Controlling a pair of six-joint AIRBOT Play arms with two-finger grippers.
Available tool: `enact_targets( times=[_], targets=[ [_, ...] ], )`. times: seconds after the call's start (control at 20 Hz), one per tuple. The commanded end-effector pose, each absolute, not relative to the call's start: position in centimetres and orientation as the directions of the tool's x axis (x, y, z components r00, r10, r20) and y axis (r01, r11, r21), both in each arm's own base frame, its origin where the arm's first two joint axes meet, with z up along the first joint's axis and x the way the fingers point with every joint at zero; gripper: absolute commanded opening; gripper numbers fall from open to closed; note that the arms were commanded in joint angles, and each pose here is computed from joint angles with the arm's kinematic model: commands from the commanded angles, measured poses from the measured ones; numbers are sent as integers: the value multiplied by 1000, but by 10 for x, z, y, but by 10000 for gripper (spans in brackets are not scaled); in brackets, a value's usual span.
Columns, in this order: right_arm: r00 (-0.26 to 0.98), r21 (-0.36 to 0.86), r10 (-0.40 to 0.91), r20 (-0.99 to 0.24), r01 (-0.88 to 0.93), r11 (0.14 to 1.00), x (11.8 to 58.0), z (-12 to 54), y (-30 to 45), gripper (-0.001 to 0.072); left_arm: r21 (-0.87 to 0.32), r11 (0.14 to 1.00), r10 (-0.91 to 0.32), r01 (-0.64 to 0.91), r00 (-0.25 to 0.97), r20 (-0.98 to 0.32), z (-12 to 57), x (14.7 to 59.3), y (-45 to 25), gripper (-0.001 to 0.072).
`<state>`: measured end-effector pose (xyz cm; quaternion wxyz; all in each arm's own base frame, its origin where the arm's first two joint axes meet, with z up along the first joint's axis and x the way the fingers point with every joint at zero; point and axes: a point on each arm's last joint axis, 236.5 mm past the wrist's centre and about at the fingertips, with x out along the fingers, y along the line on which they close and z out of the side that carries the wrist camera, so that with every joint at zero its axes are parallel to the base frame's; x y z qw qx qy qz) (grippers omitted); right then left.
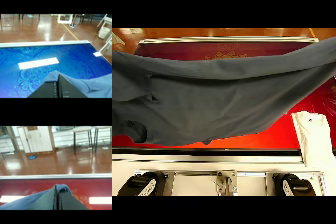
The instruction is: Fold the shirts.
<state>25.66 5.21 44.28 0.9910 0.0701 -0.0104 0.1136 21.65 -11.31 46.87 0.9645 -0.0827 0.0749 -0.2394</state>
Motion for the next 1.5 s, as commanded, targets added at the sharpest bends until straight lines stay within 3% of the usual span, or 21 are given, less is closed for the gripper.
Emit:
enact_targets(
  times=[0.0,0.2,0.35,0.5,0.65,0.8,0.9,1.05,1.25,1.45],
  targets=[
    [969,103,191,155,-208,973,246,471,45,50,-194,867,-478,459,876,-65,479,207,-113,38],
    [902,82,125,414,-174,981,209,535,30,50,-170,863,-444,477,874,199,546,172,-102,38],
    [877,44,117,466,-155,987,180,563,29,50,-146,861,-418,487,841,342,581,139,-93,38],
    [889,7,122,441,-139,990,152,573,31,50,-165,852,-431,497,844,320,574,126,-95,38],
    [963,10,48,264,-52,999,142,542,14,51,-151,883,-418,444,891,177,539,130,-91,38],
    [997,59,-66,-32,68,996,143,474,-13,50,-192,904,-380,382,924,50,509,136,-82,38],
    [961,57,-68,-268,87,995,145,421,-14,51,-191,911,-376,365,926,-27,491,139,-82,38],
    [781,8,-74,-620,100,995,152,343,-16,50,-159,962,-255,222,937,-238,442,167,-55,38],
    [572,-51,-73,-817,55,997,209,280,-20,50,-103,978,-207,179,867,-454,381,231,-51,38],
    [464,-55,-63,-883,31,998,306,219,-21,51,-70,978,-193,197,722,-664,306,320,-59,39]
  ],
)
